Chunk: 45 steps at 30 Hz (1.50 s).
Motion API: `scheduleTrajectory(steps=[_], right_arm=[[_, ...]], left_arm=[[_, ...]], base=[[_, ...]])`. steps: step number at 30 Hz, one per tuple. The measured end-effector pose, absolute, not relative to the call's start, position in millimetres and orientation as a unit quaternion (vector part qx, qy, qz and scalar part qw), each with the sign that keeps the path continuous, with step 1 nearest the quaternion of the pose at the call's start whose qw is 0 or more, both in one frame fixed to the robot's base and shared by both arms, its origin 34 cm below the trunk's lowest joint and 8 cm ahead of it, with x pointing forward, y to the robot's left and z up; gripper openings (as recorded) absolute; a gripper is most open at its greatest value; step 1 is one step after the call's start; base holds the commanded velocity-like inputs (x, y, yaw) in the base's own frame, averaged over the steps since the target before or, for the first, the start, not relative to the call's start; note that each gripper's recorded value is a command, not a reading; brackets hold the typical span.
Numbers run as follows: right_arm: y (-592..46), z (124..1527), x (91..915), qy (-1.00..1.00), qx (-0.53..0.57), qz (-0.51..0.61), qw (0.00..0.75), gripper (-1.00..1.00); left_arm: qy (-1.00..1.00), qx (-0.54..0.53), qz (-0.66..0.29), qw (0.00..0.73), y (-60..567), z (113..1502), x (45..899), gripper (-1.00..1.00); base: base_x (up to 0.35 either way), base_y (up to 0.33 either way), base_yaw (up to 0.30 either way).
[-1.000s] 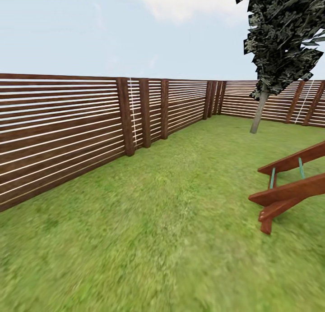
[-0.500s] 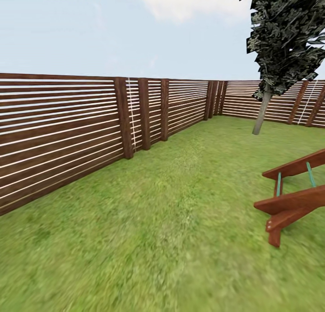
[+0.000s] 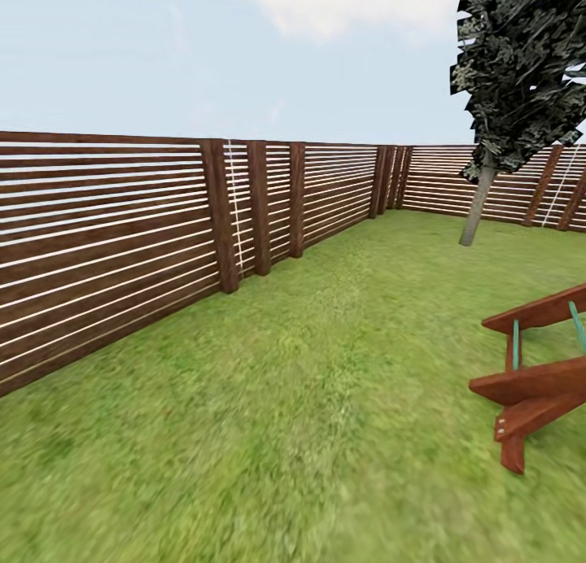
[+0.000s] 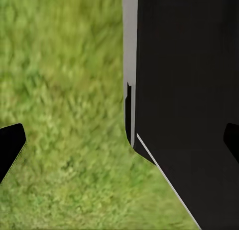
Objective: Take the three Easter eggs out of the wicker basket on the lawn in the garden, then place them on the lawn next to a single tree (choose any tree) so that all three eggs are next to the same tree and none are left in the basket.
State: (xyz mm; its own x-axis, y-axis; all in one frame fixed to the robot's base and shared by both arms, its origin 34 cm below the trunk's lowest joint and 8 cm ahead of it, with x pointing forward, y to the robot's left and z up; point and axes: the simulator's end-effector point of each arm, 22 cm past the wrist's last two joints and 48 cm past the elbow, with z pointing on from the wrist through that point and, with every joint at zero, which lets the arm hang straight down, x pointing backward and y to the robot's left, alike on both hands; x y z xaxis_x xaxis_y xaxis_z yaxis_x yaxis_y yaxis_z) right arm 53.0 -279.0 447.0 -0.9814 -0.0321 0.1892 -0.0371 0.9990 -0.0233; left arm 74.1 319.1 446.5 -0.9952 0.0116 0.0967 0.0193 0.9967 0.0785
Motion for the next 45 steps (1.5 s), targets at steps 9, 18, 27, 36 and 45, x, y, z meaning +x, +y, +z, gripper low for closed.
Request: scheduleTrajectory(steps=[9,18,27,36,45], right_arm=[[-279.3,447.1,52.7,-0.995,0.017,0.013,0.095,1.00],[-279.1,447.1,52.7,-0.995,0.017,0.013,0.095,1.00],[-278.3,447.1,52.7,-0.995,0.017,0.013,0.095,1.00],[-275.0,446.8,53.5,-0.995,0.018,0.011,0.093,1.00],[-274.8,446.9,53.0,-0.995,0.017,0.011,0.095,1.00]], left_arm=[[-0.998,-0.008,-0.040,0.048,319.1,446.5,74.1,1.00],[-0.998,-0.008,-0.040,0.048,319.1,446.5,74.1,1.00],[-0.998,-0.008,-0.040,0.048,319.1,446.5,74.1,1.00],[-0.998,-0.008,-0.040,0.048,319.1,446.5,74.1,1.00],[-0.998,-0.008,-0.040,0.048,319.1,446.5,74.1,1.00]], base=[[0.334,0.000,0.000],[0.334,0.000,0.000],[0.334,0.000,0.000],[0.334,0.000,-0.116],[0.334,0.000,-0.019]])
